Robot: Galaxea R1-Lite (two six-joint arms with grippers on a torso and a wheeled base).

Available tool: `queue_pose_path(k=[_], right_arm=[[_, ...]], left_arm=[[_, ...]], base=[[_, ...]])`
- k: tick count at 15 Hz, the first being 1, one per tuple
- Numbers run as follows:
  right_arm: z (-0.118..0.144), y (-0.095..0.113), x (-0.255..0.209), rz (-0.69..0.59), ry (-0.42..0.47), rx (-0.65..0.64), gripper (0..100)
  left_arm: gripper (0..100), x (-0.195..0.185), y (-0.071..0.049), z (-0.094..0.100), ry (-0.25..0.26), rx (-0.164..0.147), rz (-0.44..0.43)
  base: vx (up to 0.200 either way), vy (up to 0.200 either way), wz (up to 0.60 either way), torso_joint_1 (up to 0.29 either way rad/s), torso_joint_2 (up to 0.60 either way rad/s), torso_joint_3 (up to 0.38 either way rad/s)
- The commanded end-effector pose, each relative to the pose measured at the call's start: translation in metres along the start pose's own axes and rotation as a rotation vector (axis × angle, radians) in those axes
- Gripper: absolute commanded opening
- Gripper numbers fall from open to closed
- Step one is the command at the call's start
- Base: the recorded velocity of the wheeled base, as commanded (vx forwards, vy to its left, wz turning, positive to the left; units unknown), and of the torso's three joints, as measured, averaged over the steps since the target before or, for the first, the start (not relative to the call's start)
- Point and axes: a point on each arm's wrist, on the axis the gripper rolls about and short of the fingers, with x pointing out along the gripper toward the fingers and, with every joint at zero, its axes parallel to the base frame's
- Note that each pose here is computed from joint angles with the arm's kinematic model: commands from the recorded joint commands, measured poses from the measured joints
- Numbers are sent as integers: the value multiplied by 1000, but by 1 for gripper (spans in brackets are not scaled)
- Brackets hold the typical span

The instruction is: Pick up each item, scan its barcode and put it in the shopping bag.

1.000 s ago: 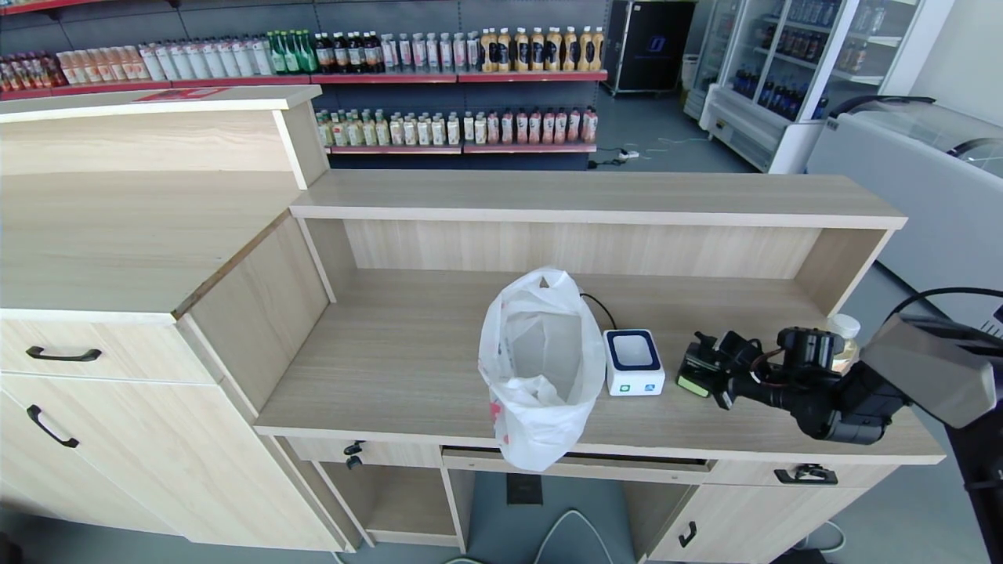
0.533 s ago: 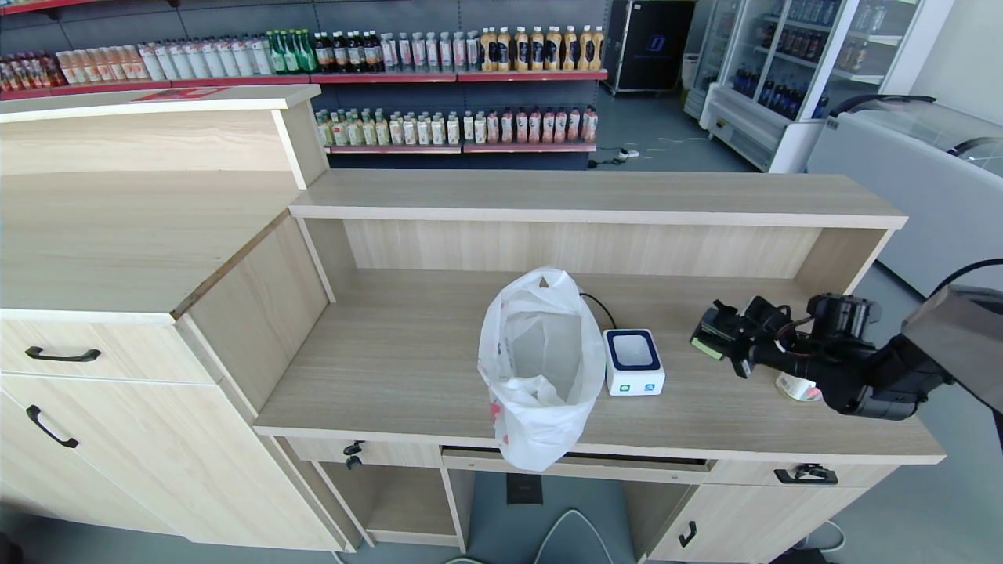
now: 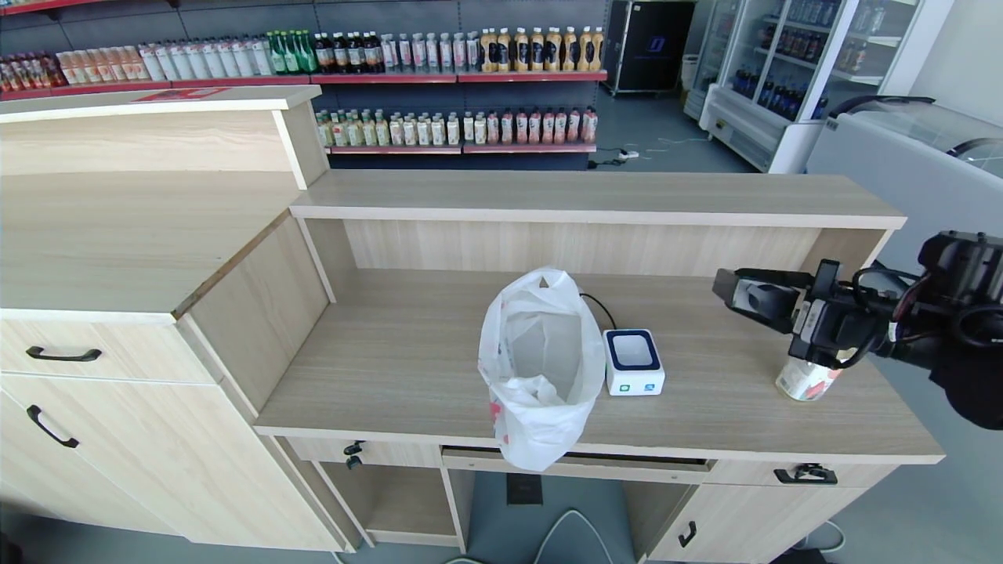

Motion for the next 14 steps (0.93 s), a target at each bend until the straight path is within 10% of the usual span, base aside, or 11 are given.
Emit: queue_pose_path(k=[1,6,14], right_arm=[[93,-18,-23,-86,-205,-470,0],[191,-38,-16,-425,-476,-1087,0],[230,-40,-29,-706,-525,-1411,0]], left_arm=[[100,0,0,0,0,0,0],[100,0,0,0,0,0,0],[100,0,0,0,0,0,-1]], base=[[0,0,0,0,0,0],[0,0,0,0,0,0],[0,0,0,0,0,0]])
